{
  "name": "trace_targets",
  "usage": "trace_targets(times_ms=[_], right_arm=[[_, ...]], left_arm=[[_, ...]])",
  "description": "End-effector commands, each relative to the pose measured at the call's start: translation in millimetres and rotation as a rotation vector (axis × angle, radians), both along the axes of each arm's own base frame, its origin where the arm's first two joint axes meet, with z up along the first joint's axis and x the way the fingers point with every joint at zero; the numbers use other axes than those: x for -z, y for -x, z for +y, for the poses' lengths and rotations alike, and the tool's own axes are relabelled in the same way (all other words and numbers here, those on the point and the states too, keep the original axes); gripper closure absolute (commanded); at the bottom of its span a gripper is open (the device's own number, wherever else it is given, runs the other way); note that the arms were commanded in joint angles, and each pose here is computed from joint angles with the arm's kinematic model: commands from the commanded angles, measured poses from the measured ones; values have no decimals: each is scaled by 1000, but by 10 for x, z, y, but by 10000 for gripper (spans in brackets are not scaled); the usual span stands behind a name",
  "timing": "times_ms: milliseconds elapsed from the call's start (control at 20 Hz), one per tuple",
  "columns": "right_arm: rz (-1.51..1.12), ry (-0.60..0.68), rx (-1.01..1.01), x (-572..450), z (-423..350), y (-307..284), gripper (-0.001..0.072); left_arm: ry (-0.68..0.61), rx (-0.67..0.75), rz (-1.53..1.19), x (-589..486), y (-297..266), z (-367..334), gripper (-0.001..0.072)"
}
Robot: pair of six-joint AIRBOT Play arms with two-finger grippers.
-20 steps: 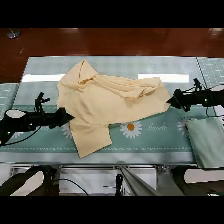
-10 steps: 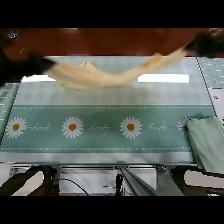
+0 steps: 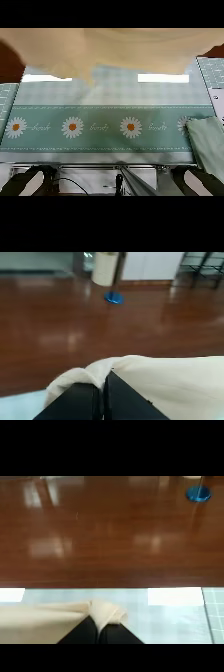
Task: Fold the shirts.
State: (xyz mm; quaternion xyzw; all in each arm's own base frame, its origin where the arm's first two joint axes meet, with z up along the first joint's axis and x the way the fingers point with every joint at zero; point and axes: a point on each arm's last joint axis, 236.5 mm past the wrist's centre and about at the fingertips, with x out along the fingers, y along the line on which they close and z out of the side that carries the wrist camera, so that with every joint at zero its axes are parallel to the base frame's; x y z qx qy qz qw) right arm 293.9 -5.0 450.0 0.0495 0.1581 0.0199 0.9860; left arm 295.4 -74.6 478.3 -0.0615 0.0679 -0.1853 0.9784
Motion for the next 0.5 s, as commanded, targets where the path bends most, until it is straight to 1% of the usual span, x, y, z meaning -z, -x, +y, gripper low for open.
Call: trace_targets(times_ms=[0,100,200,300,450], right_arm=[[-83,50,30,-232,132,839,693],[-124,67,36,-279,203,1182,693],[-78,79,56,-118,193,1384,693],[28,81,88,167,116,1467,693],[153,54,85,525,77,1343,692]], left_arm=[[-123,-155,-91,-241,789,219,681],[-154,-223,-95,-218,1153,315,681],[-187,-293,-52,-80,1378,455,681],[-178,-315,-23,19,1410,504,681],[-156,-312,105,356,1169,554,681]])
